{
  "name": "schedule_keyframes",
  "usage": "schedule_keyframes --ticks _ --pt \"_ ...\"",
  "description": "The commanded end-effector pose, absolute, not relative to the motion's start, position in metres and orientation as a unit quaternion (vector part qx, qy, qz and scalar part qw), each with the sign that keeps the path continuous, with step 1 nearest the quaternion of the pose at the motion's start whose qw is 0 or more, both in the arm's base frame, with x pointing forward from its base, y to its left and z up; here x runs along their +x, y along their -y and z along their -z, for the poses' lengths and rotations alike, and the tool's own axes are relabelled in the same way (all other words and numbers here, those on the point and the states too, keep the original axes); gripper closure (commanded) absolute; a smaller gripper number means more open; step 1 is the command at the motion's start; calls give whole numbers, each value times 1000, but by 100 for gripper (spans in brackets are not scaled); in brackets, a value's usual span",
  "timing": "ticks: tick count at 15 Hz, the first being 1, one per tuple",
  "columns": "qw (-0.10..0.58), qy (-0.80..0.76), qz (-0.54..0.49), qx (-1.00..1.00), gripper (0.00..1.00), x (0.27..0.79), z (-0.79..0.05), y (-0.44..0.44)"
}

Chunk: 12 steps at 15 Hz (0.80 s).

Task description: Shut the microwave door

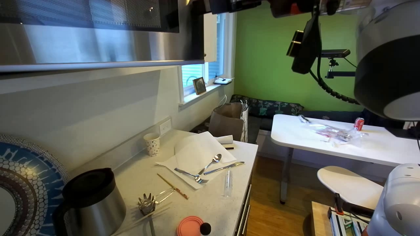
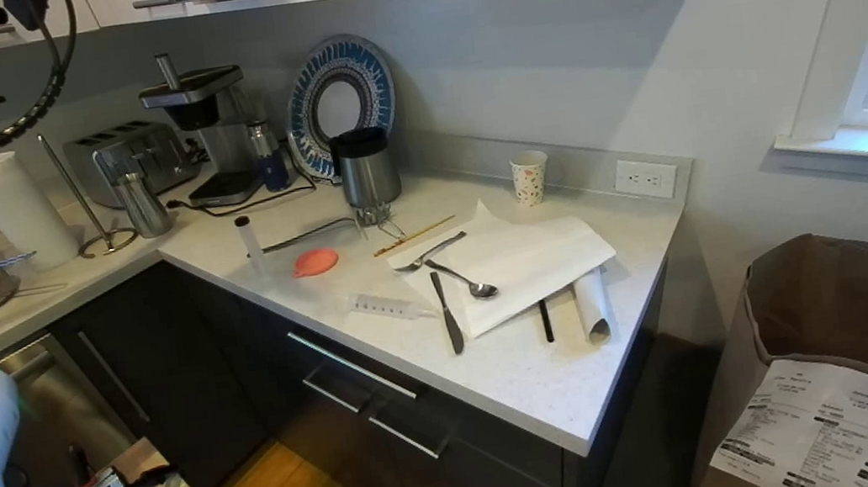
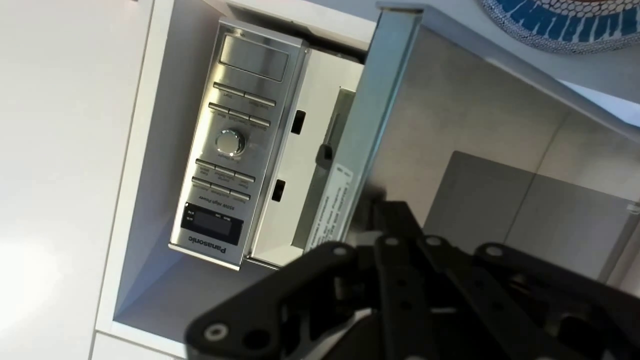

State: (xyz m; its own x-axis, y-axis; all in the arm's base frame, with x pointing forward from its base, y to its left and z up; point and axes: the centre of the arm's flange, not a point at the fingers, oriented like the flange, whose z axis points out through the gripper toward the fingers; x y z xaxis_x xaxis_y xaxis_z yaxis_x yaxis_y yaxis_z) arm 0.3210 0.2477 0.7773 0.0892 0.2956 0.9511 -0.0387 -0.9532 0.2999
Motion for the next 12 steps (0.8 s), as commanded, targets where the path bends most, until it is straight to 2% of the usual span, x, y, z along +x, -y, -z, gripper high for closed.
schedule_keyframes --ticks 1,5,12 --pt "130 -82 -675 721 100 336 -769 -246" --pt "136 -75 -673 723 100 353 -765 -232" --pt "108 -105 -686 712 100 397 -756 -209"
